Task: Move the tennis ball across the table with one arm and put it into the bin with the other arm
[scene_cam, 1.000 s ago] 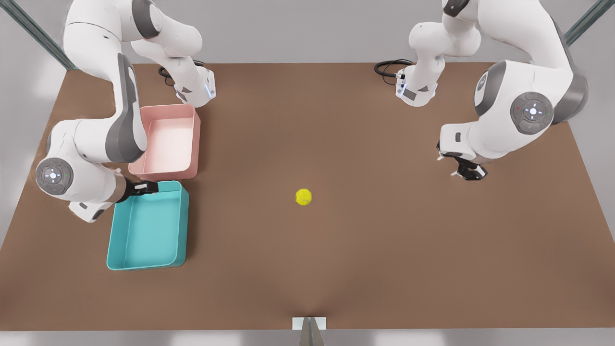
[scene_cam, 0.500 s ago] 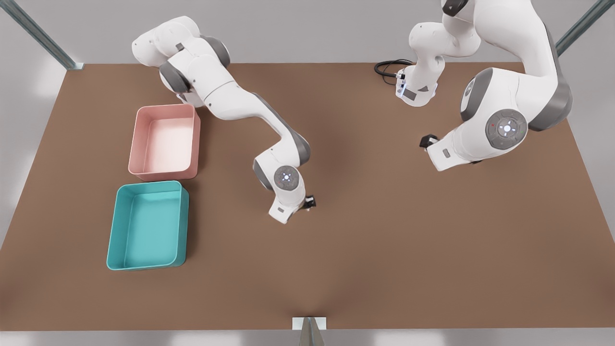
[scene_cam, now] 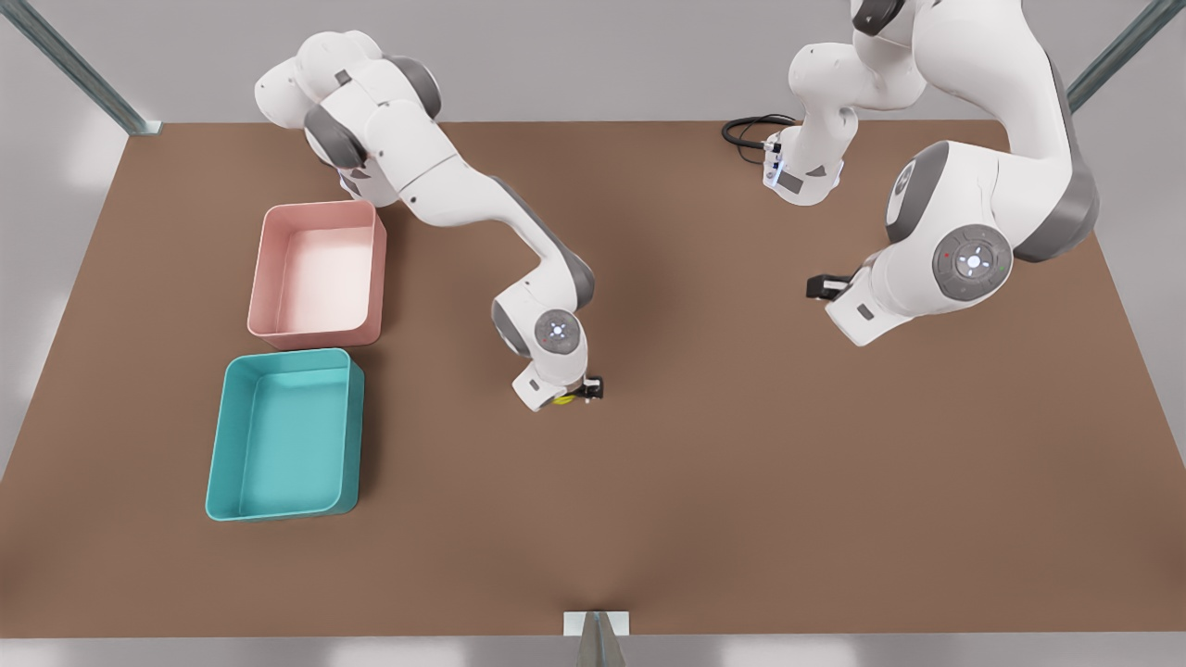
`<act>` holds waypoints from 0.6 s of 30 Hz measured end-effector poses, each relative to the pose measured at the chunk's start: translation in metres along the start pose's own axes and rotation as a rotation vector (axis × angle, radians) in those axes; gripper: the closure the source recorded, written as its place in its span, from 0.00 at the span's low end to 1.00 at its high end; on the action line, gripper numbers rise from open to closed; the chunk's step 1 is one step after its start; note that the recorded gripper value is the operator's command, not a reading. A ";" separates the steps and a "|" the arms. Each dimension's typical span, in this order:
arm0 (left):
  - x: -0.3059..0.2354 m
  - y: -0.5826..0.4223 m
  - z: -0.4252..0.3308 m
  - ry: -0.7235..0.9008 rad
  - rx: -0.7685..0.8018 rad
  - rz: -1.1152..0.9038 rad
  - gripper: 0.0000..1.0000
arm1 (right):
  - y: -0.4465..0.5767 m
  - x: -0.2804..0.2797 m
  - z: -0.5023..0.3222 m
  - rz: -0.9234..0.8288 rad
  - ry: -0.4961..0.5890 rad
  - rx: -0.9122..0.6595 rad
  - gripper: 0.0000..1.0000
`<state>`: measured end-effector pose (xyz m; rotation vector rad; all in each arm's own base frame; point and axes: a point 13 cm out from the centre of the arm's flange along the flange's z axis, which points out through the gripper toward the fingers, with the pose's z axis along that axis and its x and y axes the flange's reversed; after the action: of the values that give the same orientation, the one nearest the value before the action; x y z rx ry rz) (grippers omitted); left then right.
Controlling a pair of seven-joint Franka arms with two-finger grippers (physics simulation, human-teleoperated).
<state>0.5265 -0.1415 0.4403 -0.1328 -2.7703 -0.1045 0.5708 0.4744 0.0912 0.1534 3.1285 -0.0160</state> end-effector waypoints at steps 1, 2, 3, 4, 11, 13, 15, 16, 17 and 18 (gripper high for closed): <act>0.000 0.000 0.001 0.002 0.000 -0.009 0.00 | 0.000 0.001 0.004 0.011 0.002 0.002 0.00; 0.000 -0.001 0.001 0.004 -0.001 -0.018 0.00 | 0.001 0.003 0.008 0.020 0.004 0.003 0.00; -0.001 -0.001 0.002 0.006 -0.001 -0.027 0.00 | 0.001 0.005 0.014 0.029 0.008 0.007 0.00; -0.001 -0.001 0.003 0.008 -0.001 -0.036 0.00 | 0.000 0.006 0.018 0.039 0.011 0.010 0.00; -0.002 -0.001 0.006 0.014 -0.002 -0.084 0.00 | -0.004 0.020 0.045 0.088 0.030 0.030 0.00; -0.002 -0.001 0.006 0.015 -0.002 -0.094 0.00 | -0.002 0.024 0.048 0.095 0.031 0.031 0.00; -0.002 -0.002 0.006 0.016 -0.002 -0.104 0.00 | -0.002 0.029 0.053 0.102 0.033 0.033 0.00; -0.002 -0.001 0.006 0.016 -0.002 -0.109 0.00 | -0.002 0.029 0.054 0.106 0.032 0.033 0.00; -0.002 -0.001 0.006 0.016 -0.002 -0.113 0.00 | -0.003 0.030 0.056 0.111 0.033 0.033 0.00; -0.002 -0.001 0.006 0.016 -0.002 -0.117 0.00 | -0.003 0.031 0.058 0.115 0.033 0.034 0.00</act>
<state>0.5263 -0.1424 0.4338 0.0290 -2.7605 -0.1384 0.5400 0.4735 0.0334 0.3371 3.1478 -0.0663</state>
